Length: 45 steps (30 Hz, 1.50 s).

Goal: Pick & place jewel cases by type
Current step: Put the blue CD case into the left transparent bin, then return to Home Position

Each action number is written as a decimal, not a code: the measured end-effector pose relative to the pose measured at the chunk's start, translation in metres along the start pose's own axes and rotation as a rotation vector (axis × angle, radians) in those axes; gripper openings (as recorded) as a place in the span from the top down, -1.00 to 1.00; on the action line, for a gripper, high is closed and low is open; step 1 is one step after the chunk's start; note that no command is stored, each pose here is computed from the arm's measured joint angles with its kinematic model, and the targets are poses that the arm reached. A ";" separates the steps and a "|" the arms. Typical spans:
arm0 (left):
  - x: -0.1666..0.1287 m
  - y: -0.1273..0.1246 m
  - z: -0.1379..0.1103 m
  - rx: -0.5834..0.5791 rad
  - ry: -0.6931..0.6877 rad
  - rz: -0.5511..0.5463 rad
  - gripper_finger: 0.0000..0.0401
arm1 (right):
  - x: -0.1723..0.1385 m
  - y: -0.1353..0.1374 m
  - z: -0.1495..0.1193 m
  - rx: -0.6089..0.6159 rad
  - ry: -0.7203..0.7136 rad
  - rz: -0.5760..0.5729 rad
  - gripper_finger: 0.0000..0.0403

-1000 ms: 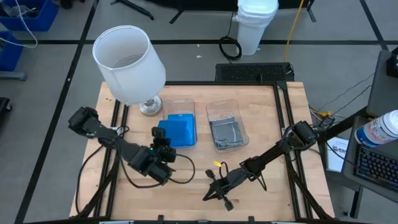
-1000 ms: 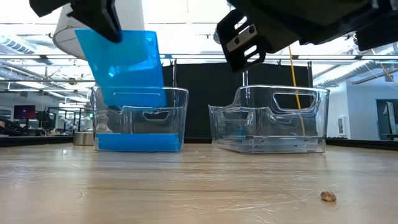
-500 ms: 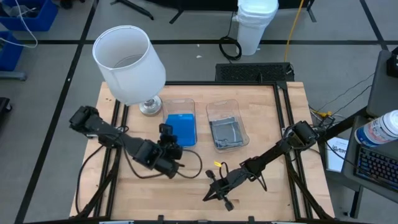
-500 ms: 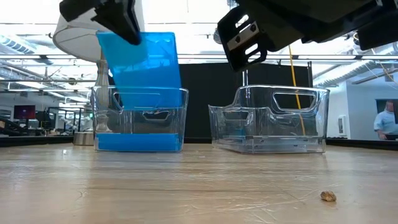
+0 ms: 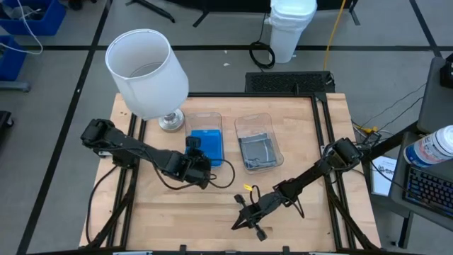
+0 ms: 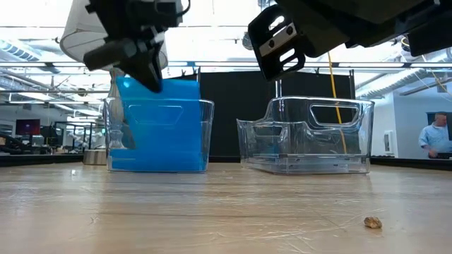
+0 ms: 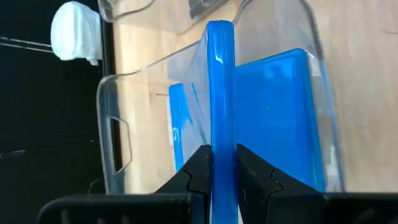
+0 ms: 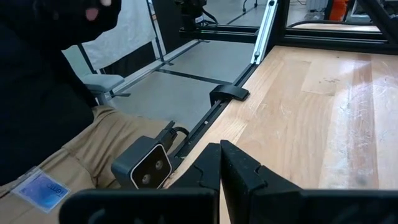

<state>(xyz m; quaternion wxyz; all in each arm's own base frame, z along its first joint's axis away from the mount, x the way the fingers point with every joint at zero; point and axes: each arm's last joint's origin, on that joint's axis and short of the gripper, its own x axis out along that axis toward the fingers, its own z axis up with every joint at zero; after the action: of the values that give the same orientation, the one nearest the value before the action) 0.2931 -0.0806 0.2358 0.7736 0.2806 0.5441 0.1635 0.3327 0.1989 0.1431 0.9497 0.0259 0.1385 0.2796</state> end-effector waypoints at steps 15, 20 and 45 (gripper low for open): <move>0.008 -0.015 -0.002 -0.057 -0.017 -0.253 0.45 | 0.000 0.000 0.000 -0.002 0.000 0.001 1.00; 0.008 -0.016 -0.002 -0.061 -0.009 -0.292 0.28 | 0.000 0.000 0.000 -0.002 -0.001 0.001 1.00; -0.158 -0.090 -0.029 -0.023 -0.171 -0.463 0.97 | 0.000 0.004 0.000 0.017 0.001 0.011 1.00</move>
<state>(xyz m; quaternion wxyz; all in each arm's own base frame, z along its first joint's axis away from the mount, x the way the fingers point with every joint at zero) 0.2051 -0.2325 0.2920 0.8369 0.1523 0.5245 -0.0364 0.3308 0.2024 0.1431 0.9478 0.0346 0.1411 0.2837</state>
